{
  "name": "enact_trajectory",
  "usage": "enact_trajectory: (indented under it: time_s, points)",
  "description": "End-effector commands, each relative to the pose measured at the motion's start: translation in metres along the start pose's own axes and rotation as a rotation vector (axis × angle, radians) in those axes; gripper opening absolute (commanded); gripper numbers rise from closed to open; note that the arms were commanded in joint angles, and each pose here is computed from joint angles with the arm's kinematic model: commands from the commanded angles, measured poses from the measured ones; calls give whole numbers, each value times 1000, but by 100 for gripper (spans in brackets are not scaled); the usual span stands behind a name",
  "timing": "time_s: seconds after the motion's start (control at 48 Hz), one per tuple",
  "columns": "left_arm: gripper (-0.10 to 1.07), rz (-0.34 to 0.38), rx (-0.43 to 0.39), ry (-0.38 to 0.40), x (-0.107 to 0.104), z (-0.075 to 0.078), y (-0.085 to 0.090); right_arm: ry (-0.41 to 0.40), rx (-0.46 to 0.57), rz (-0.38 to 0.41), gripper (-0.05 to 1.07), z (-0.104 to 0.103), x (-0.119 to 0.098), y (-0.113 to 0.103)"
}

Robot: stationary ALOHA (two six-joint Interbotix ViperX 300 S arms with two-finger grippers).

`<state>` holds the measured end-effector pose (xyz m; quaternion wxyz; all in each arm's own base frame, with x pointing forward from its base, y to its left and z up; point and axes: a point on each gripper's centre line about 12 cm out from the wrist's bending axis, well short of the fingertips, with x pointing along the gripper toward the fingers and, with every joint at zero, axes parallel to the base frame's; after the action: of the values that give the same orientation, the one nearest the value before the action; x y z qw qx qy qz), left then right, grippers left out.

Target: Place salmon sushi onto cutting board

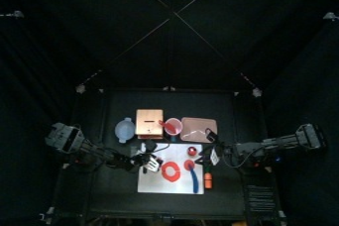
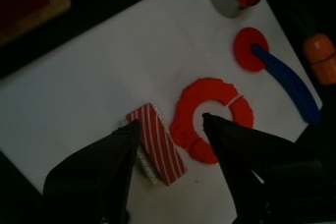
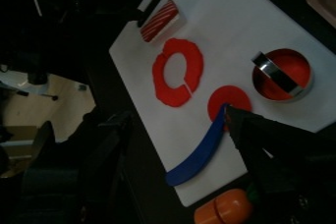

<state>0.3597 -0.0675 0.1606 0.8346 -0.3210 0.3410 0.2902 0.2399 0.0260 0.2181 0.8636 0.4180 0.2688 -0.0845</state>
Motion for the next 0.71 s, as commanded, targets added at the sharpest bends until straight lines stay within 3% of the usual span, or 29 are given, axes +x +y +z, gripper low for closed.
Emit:
enact_trajectory:
  time_s: [0.0, 0.188, 0.354, 0.479, 0.688]
  points:
    - [88, -98, 92, -49, -26, 3, -13, -24, -4, 38, 102, 9, -3, 13]
    - [88, -277, 384, -142, -62, -15, -24, -54, -84, 62, 101, 15, -3, 20]
    - [88, -347, 549, -207, -77, -25, -21, -85, -190, 82, 101, 19, 0, 23]
    - [88, -369, 605, -239, -84, -25, -13, -83, -151, 103, 101, 21, 5, 29]
    - [88, -411, 629, -284, -100, -19, -5, -62, -99, 90, 101, 23, 15, 33]
